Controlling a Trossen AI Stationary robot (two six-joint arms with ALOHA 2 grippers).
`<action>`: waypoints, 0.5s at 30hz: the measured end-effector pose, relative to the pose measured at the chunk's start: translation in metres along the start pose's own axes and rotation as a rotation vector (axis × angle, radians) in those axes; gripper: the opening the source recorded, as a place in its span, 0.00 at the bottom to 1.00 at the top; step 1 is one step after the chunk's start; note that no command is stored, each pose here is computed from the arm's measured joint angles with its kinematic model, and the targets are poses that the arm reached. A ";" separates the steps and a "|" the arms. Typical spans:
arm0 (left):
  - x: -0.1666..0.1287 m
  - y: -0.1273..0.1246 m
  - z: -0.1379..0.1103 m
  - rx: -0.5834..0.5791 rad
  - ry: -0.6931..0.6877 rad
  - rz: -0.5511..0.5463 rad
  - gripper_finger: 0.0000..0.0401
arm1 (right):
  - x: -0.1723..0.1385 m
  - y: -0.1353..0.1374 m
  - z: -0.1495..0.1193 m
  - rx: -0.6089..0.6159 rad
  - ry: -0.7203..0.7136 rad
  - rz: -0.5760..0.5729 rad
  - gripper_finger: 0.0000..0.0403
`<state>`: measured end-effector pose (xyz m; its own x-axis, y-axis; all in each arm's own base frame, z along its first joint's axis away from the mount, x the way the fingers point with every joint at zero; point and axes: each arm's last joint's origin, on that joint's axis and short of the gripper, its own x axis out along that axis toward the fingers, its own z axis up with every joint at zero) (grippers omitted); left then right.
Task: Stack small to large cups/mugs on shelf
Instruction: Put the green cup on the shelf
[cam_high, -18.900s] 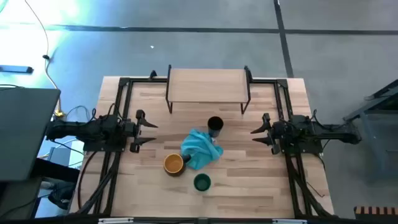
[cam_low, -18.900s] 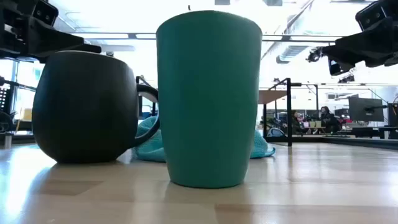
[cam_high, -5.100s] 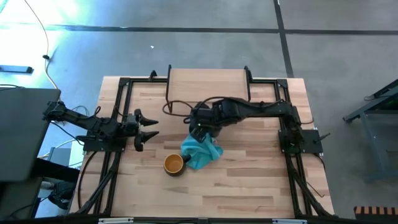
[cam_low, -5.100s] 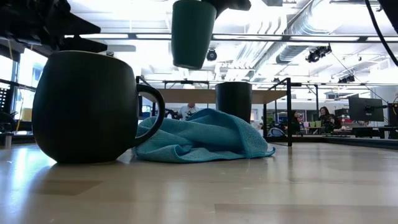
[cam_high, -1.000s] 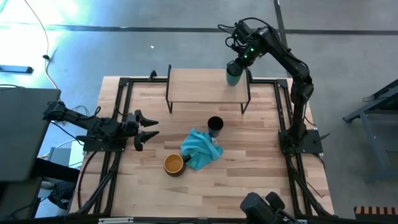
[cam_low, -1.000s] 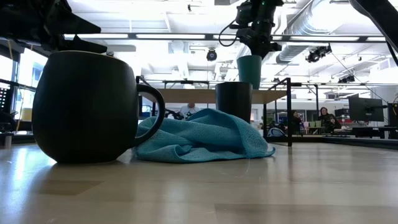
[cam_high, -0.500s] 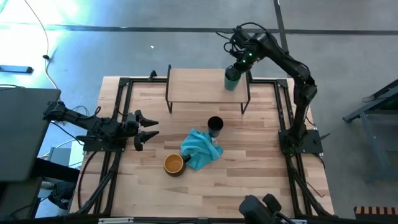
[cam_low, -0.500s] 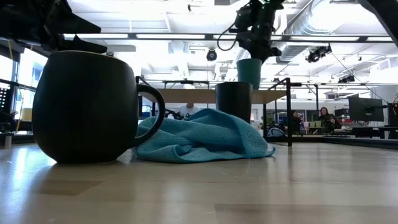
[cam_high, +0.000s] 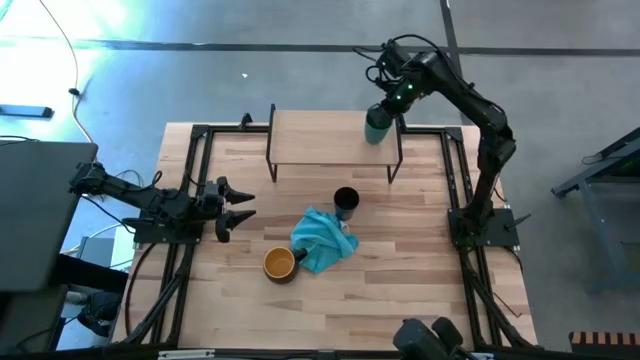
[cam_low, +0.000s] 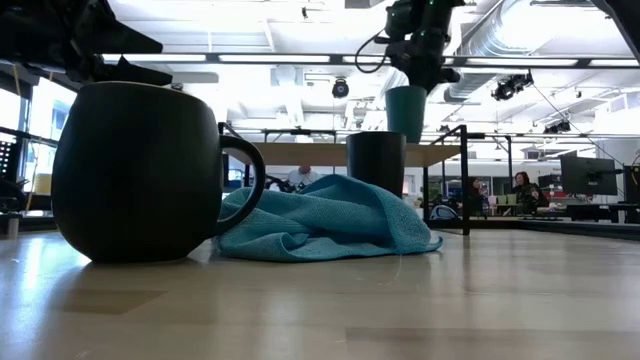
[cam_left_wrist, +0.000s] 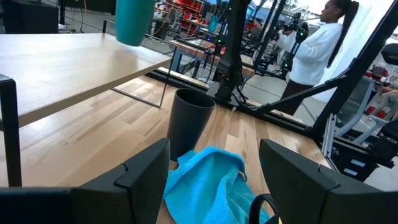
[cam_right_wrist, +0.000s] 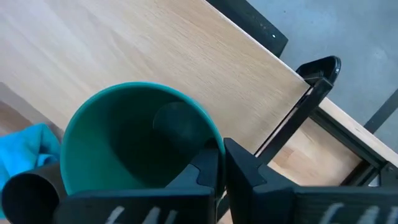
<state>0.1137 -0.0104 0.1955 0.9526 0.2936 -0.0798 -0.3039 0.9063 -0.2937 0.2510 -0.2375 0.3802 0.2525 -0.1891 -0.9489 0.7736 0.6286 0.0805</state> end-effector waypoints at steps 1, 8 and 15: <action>0.000 0.000 0.000 0.000 0.000 0.000 0.59 | 0.002 0.000 0.001 0.002 -0.003 0.000 0.00; 0.000 0.000 0.000 -0.001 -0.001 0.000 0.59 | 0.020 0.001 -0.003 0.005 0.032 -0.004 0.00; 0.000 0.000 0.000 -0.002 -0.001 0.000 0.59 | 0.020 0.004 -0.001 0.020 -0.017 0.038 0.00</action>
<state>0.1137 -0.0104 0.1956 0.9526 0.2939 -0.0786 -0.3039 0.9057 -0.2956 0.2582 -0.2376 0.3614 0.2921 -0.1783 -0.9396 0.7748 0.6201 0.1232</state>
